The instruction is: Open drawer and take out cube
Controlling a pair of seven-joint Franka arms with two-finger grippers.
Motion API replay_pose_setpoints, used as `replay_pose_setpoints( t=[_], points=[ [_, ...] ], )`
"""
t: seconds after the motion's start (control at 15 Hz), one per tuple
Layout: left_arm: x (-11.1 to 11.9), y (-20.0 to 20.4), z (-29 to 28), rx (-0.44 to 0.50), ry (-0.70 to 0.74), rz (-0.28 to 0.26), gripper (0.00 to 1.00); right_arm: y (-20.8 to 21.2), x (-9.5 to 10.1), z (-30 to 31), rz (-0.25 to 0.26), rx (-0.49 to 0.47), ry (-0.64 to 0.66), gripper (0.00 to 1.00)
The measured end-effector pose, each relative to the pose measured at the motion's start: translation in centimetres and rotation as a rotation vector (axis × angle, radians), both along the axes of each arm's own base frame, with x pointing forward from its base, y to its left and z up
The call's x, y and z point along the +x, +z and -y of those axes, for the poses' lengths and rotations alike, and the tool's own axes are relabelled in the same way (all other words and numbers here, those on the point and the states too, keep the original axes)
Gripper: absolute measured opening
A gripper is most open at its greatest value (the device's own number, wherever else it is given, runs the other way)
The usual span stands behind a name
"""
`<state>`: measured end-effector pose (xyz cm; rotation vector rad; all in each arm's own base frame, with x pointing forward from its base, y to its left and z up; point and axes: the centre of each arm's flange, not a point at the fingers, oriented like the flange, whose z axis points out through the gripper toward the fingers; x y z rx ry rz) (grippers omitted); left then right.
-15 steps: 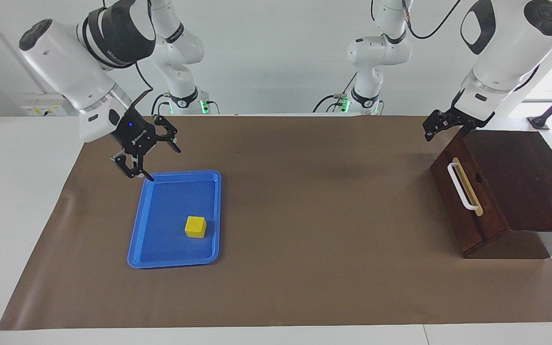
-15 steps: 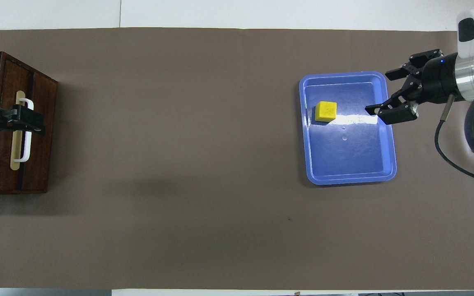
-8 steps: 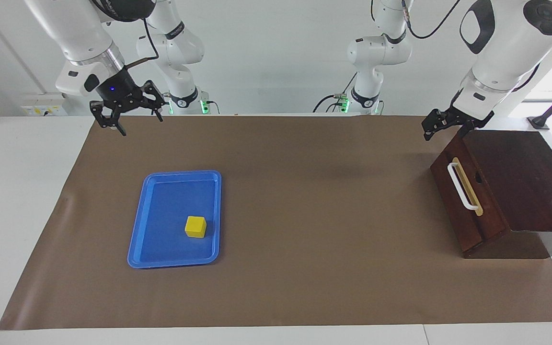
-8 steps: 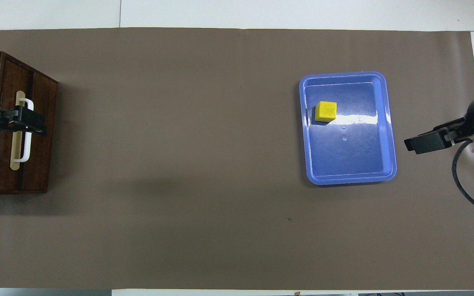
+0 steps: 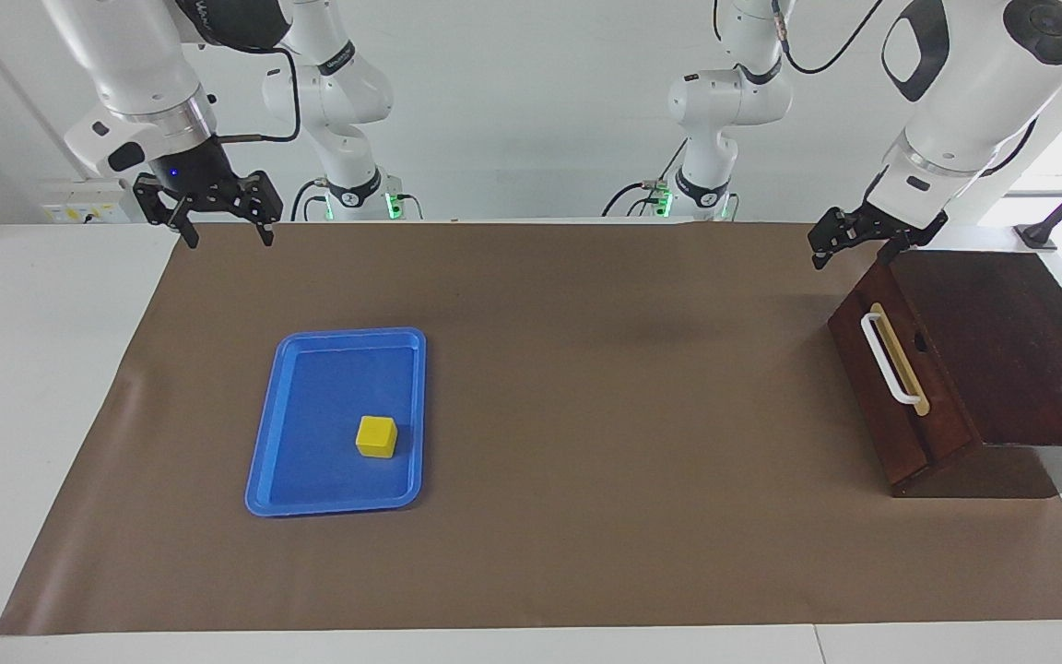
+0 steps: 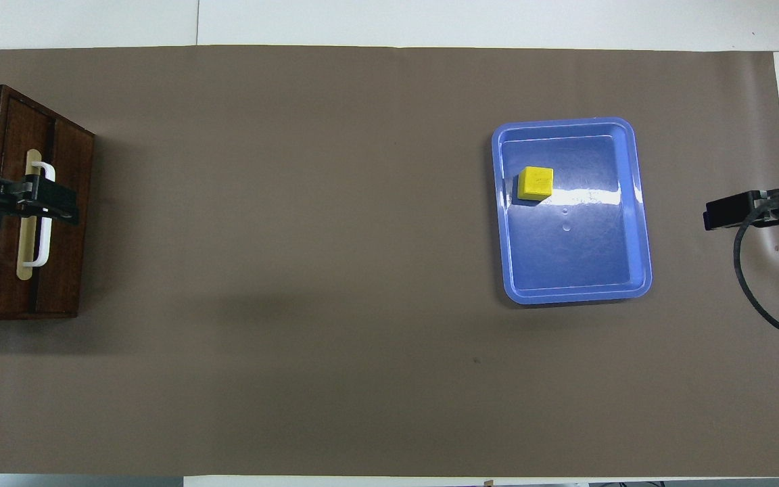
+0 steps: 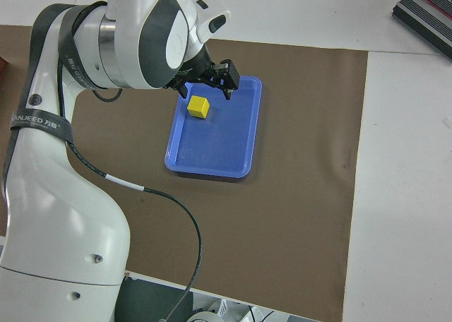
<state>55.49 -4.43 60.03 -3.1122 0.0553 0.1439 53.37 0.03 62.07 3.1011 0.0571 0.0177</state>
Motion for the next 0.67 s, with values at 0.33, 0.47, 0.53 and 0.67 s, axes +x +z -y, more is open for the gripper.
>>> replay_pose_setpoints(
  t=[0.33, 0.47, 0.53, 0.67],
  points=[
    [0.0, 0.0, 0.0, 0.0, 0.0, 0.0, 1.0, -1.9, 1.1, 0.3, -0.004, 0.001, -0.004, 1.0],
    [0.0, 0.0, 0.0, -0.001, -0.001, 0.0, 1.0, -2.0, 1.1, 0.1, -0.011, 0.008, -0.003, 1.0],
    [0.0, 0.0, 0.0, -0.001, -0.001, 0.0, 1.0, -2.0, 1.0, 0.0, -0.016, 0.013, -0.002, 1.0],
    [0.0, 0.0, 0.0, -0.001, -0.001, 0.0, 1.0, -2.2, 0.7, -0.1, -0.045, 0.015, -0.001, 1.0]
  ],
)
